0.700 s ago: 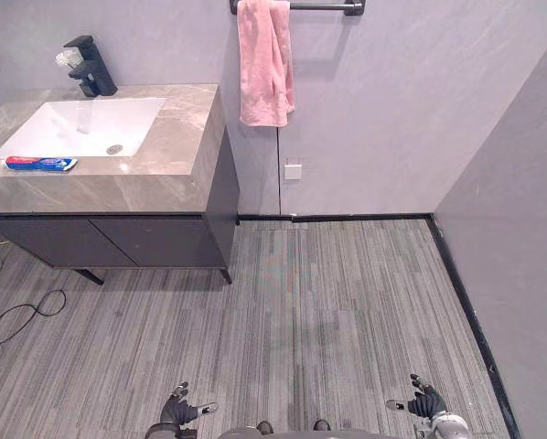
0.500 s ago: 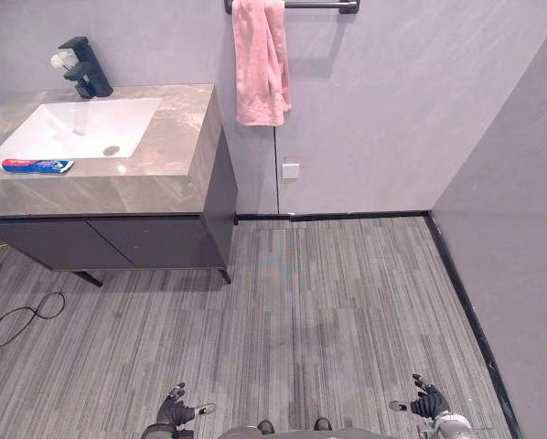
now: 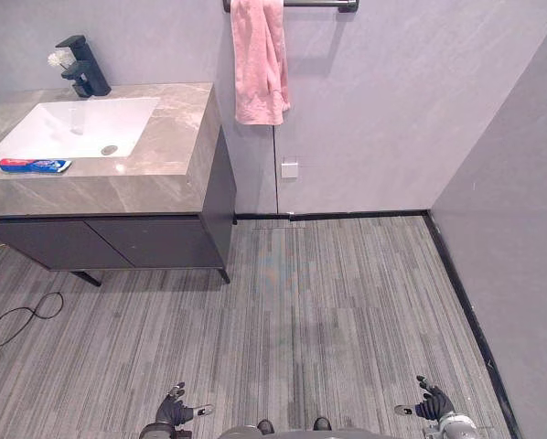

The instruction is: Organize washtable

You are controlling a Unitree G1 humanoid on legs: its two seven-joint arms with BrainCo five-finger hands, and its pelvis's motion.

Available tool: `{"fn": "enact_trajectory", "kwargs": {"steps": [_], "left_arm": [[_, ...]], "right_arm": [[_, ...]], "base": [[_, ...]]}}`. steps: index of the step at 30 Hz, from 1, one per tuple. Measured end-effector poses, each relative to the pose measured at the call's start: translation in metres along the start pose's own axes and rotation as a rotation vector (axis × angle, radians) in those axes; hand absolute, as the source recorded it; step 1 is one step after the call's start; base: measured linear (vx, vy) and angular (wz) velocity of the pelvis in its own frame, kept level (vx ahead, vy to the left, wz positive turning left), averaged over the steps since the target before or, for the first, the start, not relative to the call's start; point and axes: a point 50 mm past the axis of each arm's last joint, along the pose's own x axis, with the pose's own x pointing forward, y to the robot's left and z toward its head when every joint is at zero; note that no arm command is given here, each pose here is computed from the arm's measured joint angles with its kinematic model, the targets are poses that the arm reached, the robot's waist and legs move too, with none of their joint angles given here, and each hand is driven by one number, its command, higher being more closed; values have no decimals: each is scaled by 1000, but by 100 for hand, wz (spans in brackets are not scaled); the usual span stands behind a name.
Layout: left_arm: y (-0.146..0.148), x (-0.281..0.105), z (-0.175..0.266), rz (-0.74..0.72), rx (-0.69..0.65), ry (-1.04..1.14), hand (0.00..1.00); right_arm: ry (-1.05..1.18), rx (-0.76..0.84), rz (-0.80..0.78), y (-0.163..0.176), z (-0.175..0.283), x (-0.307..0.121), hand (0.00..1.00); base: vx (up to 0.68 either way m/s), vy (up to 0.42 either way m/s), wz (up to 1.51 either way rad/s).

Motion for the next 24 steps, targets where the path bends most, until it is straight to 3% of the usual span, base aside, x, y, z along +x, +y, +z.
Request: {"fn": "enact_trajectory", "kwargs": {"steps": [24], "left_arm": [[-11,4,14,5,-65,-38,0]], "right_arm": [[-28,158,49,29,23,7,0]], "base": [[5,2,-16]]}}
